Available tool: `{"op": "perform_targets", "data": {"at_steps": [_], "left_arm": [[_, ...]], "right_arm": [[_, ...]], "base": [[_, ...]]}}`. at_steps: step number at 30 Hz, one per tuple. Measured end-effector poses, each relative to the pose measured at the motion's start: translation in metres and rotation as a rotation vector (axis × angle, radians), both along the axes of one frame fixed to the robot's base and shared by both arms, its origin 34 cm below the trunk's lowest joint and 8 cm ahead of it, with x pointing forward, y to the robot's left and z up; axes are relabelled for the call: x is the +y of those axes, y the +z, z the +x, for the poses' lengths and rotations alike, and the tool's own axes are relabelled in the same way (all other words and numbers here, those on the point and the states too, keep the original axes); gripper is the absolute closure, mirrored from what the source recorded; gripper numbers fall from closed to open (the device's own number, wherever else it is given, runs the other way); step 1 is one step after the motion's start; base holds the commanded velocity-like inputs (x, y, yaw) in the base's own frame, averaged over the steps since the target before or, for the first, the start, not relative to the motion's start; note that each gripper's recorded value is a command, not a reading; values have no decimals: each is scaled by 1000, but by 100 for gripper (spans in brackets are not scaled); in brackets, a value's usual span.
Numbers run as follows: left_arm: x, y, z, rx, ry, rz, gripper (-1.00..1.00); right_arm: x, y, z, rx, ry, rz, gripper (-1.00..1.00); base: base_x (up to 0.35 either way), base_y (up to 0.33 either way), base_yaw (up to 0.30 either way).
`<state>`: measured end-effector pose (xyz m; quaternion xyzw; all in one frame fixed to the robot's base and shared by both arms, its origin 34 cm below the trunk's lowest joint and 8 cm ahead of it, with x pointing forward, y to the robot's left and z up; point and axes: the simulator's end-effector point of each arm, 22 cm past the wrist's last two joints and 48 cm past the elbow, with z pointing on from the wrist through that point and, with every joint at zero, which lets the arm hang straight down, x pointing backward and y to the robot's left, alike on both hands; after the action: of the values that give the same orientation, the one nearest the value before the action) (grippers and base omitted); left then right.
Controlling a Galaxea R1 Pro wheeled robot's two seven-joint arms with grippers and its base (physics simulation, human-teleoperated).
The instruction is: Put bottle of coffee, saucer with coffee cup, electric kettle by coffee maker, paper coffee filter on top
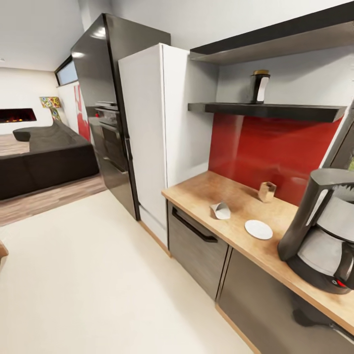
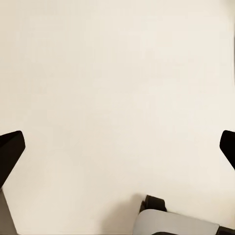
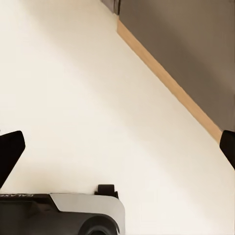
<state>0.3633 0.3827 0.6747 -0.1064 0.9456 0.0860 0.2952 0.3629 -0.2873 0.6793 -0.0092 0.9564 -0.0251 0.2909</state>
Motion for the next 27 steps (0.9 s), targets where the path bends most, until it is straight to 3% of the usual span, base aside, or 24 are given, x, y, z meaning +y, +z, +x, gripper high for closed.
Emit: {"op": "perform_targets", "data": {"at_steps": [27], "left_arm": [[1,0,1,-2,2,1,-100]], "right_arm": [[1,0,0,0,2,1,-100]], "base": [[255,251,-296]]}}
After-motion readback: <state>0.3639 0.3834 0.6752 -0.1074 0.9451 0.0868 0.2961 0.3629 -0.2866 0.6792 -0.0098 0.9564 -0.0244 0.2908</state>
